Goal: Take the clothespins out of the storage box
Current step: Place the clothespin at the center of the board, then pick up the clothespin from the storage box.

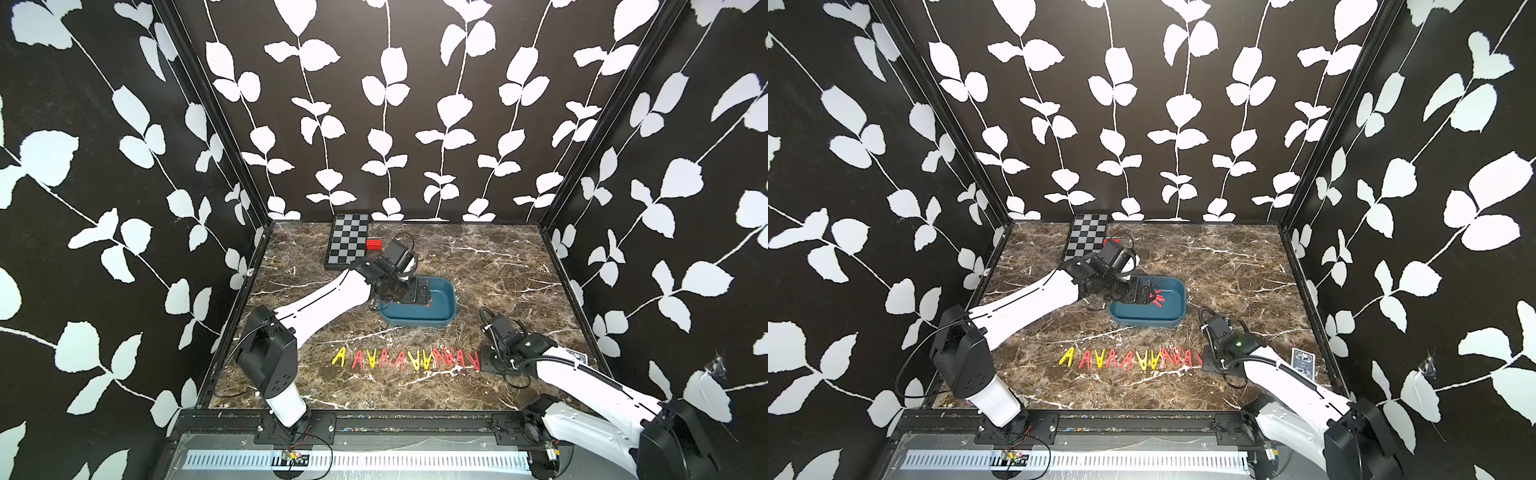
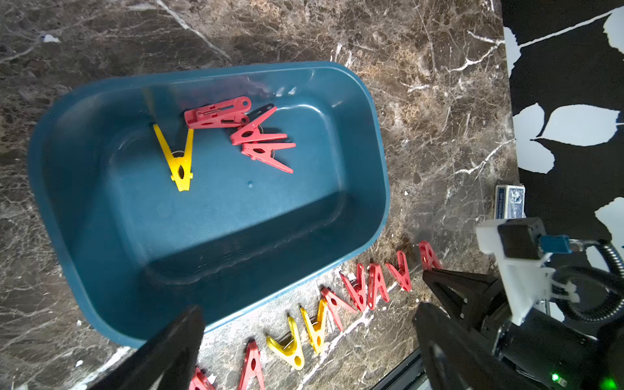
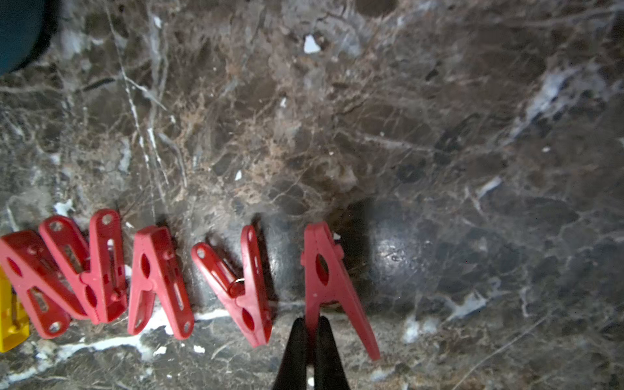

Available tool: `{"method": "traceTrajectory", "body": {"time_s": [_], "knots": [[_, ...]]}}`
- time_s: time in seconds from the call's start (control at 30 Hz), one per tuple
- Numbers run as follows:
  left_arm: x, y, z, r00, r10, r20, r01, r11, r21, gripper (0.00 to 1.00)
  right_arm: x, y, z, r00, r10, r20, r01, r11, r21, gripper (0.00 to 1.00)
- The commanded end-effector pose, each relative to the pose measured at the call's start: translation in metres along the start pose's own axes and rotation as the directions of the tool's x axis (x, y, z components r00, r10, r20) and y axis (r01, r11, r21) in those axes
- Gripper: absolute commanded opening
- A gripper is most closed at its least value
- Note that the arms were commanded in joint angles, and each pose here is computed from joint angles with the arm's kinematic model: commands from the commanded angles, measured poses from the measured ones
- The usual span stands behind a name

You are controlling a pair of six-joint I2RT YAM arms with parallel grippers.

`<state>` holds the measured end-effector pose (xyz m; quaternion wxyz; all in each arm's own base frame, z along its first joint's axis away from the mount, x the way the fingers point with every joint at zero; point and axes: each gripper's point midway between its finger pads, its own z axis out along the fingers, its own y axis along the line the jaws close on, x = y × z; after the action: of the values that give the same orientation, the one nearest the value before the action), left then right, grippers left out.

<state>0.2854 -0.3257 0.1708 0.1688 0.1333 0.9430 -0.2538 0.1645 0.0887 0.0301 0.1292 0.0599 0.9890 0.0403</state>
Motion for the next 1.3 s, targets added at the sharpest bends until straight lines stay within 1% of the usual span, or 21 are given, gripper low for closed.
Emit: {"method": "traceTrajectory", "body": {"time_s": [0.0,0.17,0.2,0.27,0.33,0.43,0.57,0.7,0.77,0.87,0.93,0.97,1.07,1.13,1.17,1.2,1.27], "knots": [[-0.001,-0.004,-0.006,1.000,0.012,0.001,-0.012,1.000,0.003,0.99,0.001,0.004,0.001,0.999,0.021,-0.024,-0.022,1.000,-0.010,0.05],[0.002,-0.003,-0.006,1.000,0.012,-0.002,-0.012,1.000,0.004,0.99,0.005,0.006,0.007,0.997,0.025,-0.071,-0.025,1.000,0.000,0.06],[0.002,-0.003,-0.006,1.000,0.012,-0.004,-0.012,1.000,0.001,0.99,0.005,0.006,0.008,0.997,0.026,-0.072,-0.026,1.000,0.004,0.07],[0.003,-0.002,-0.007,1.000,0.013,-0.003,-0.013,1.000,0.000,0.99,0.005,0.007,0.009,0.997,0.029,-0.073,-0.029,1.000,0.004,0.13],[0.004,-0.001,-0.007,1.000,0.011,-0.004,-0.011,1.000,-0.003,0.99,0.005,0.007,0.009,0.997,0.027,-0.078,-0.027,1.000,0.006,0.14],[0.005,0.000,-0.007,1.000,0.011,-0.003,-0.011,1.000,-0.006,0.99,0.004,0.007,0.008,0.996,0.024,-0.080,-0.024,1.000,0.010,0.18],[0.004,0.002,-0.007,1.000,0.011,0.000,-0.011,1.000,-0.014,0.99,-0.002,0.005,-0.001,0.999,0.021,-0.050,-0.020,1.000,0.016,0.22],[0.002,0.004,-0.006,1.000,0.015,0.003,-0.015,0.999,-0.030,0.99,-0.017,0.009,-0.020,1.000,0.011,0.011,-0.011,1.000,-0.001,0.28],[0.001,0.008,-0.005,1.000,0.016,0.005,-0.015,0.998,-0.056,0.99,-0.026,0.014,-0.030,0.999,0.003,0.047,-0.002,1.000,-0.020,0.32],[-0.001,0.015,-0.003,1.000,0.023,0.005,-0.022,0.995,-0.096,0.99,-0.043,0.024,-0.049,0.993,-0.008,0.119,0.016,0.998,-0.061,0.41],[-0.003,0.019,-0.001,0.999,0.035,-0.005,-0.035,0.991,-0.128,0.99,-0.057,0.032,-0.061,0.985,-0.014,0.173,0.030,0.995,-0.091,0.52],[-0.004,0.020,0.000,0.999,0.041,-0.009,-0.041,0.989,-0.139,0.99,-0.063,0.035,-0.067,0.981,-0.016,0.196,0.037,0.994,-0.105,0.56],[-0.009,0.023,0.005,0.998,0.057,-0.014,-0.058,0.985,-0.163,0.97,-0.082,0.049,-0.082,0.964,-0.026,0.263,0.066,0.987,-0.146,0.62],[-0.011,0.026,0.008,0.998,0.065,-0.018,-0.067,0.980,-0.185,0.92,-0.093,0.057,-0.091,0.955,-0.033,0.296,0.084,0.983,-0.162,0.69],[-0.012,0.029,0.010,0.997,0.069,-0.021,-0.072,0.976,-0.204,0.88,-0.098,0.060,-0.093,0.950,-0.036,0.310,0.092,0.981,-0.170,0.73],[-0.013,0.032,0.012,0.997,0.077,-0.025,-0.080,0.972,-0.221,0.83,-0.102,0.064,-0.095,0.946,-0.040,0.320,0.101,0.979,-0.175,0.78],[-0.016,0.039,0.015,0.997,0.076,-0.028,-0.080,0.965,-0.251,0.75,-0.109,0.070,-0.097,0.940,-0.042,0.339,0.112,0.976,-0.188,0.85]]}}
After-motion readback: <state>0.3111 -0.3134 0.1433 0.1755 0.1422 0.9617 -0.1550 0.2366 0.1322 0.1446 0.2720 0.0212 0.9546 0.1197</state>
